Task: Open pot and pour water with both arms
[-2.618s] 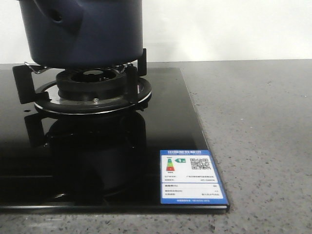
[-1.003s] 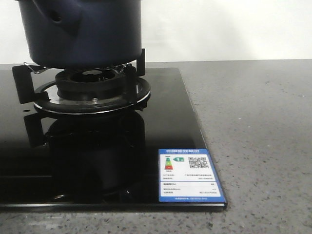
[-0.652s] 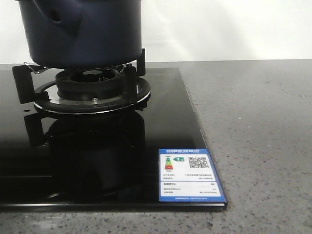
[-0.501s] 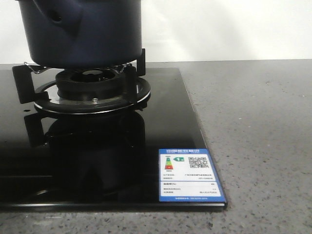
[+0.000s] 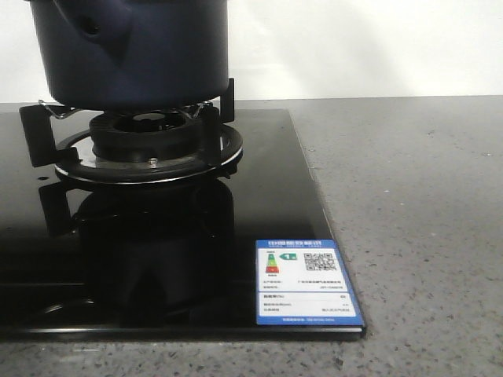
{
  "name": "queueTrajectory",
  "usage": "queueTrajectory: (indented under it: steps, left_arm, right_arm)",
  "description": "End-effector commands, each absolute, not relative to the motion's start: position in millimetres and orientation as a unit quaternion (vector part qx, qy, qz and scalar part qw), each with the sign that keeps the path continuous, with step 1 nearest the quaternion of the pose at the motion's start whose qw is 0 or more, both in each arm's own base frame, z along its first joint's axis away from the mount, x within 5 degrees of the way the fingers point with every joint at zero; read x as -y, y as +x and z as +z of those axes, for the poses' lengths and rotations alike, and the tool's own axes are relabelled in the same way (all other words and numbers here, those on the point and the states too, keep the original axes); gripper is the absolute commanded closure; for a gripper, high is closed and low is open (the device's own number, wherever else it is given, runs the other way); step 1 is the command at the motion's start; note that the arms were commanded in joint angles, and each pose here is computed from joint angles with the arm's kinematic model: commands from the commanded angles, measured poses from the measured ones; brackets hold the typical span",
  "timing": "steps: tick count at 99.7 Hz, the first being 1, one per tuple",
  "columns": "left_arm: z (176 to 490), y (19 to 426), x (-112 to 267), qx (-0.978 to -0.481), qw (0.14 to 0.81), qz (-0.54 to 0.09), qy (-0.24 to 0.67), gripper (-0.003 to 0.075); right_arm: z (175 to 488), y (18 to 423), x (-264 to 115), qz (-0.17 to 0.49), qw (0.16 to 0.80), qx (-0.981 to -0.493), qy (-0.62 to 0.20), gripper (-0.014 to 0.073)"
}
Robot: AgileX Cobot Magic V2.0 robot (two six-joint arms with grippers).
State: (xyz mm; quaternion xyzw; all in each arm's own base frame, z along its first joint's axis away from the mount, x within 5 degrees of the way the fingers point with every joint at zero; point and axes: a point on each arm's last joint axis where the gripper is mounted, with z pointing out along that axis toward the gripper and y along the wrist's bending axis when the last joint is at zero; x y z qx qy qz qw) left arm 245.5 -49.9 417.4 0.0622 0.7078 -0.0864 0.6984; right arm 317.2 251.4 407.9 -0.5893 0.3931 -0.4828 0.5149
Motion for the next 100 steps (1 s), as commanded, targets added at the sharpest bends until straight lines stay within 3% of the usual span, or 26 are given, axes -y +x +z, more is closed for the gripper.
queueTrajectory:
  steps: [1, 22, 34, 56, 68, 85, 100]
  left_arm:
    - [444, 235, 42, -0.659, 0.748, -0.075, 0.036, 0.0362]
    - [444, 235, 42, -0.659, 0.748, -0.075, 0.036, 0.0362]
    - [444, 235, 42, -0.659, 0.748, -0.075, 0.036, 0.0362]
    - [445, 235, 42, -0.658, 0.748, -0.078, 0.034, 0.0362]
    - [446, 233, 42, -0.657, 0.749, -0.078, 0.033, 0.0362]
    - [447, 232, 42, -0.654, 0.751, -0.078, 0.033, 0.0362]
    - [447, 232, 42, -0.654, 0.751, -0.078, 0.033, 0.0362]
  right_arm:
    - [442, 305, -239, -0.503, 0.54, -0.387, -0.553, 0.0317]
    - [438, 306, -233, -0.477, 0.535, -0.448, -0.535, 0.0317]
    - [443, 301, -227, -0.417, 0.577, -0.508, -0.486, 0.0317]
    - [479, 285, -185, -0.266, 0.676, -0.618, -0.303, 0.0317]
    - [492, 279, -142, -0.167, 0.682, -0.687, -0.187, 0.0317]
    - [494, 264, -92, -0.122, 0.694, -0.699, -0.122, 0.0317]
    - [473, 244, -58, -0.067, 0.712, -0.695, -0.074, 0.0318]
